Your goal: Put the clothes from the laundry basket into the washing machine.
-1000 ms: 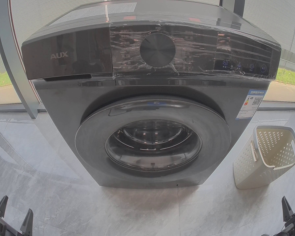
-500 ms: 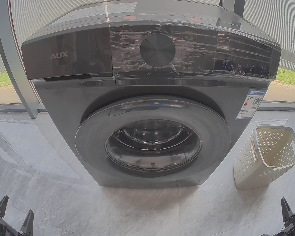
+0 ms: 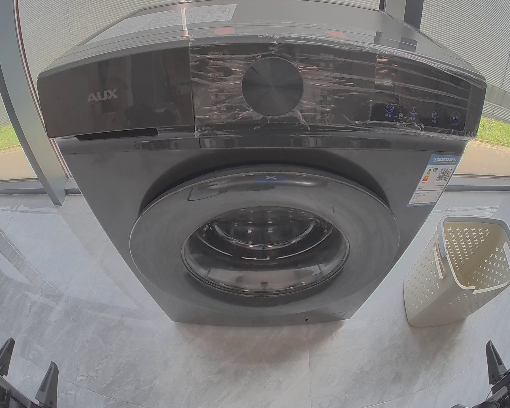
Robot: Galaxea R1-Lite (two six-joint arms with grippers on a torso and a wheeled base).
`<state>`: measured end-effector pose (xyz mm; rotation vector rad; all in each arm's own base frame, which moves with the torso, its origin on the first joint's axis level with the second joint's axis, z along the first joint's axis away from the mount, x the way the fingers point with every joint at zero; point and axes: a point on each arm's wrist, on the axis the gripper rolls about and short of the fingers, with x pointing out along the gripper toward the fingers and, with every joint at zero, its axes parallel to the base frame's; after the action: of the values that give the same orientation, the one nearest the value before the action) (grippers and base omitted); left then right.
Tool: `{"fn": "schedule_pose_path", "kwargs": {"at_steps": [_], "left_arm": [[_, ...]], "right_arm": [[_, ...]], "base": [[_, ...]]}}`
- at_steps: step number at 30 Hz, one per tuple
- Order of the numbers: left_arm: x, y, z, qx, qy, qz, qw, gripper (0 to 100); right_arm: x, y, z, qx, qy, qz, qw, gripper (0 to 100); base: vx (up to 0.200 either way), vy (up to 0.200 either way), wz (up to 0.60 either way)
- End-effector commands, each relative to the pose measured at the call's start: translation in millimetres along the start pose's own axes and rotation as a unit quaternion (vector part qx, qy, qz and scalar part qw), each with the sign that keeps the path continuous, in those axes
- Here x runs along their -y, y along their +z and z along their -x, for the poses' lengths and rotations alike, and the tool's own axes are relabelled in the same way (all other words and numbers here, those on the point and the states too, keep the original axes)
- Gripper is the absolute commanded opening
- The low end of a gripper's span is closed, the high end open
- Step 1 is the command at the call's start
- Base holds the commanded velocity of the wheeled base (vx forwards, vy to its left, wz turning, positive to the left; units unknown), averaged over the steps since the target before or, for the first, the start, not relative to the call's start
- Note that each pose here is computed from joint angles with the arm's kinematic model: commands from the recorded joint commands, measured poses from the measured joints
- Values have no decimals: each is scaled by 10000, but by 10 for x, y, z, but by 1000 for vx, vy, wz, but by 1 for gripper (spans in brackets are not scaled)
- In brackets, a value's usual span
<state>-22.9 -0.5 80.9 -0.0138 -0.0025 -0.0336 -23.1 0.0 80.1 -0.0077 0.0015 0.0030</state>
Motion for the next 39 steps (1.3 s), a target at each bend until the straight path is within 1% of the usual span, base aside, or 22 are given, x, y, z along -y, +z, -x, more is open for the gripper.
{"fn": "schedule_pose_path", "kwargs": {"at_steps": [1,39], "left_arm": [[-1,-48,1,2,7,0,10000,100],[-1,-48,1,2,15,0,10000,100]], "right_arm": [[-1,-49,-15,-100,9,0,9999,100],[0,-47,-15,-92,-7,-15,10000,100]], "base": [[0,0,0],[0,0,0]]}}
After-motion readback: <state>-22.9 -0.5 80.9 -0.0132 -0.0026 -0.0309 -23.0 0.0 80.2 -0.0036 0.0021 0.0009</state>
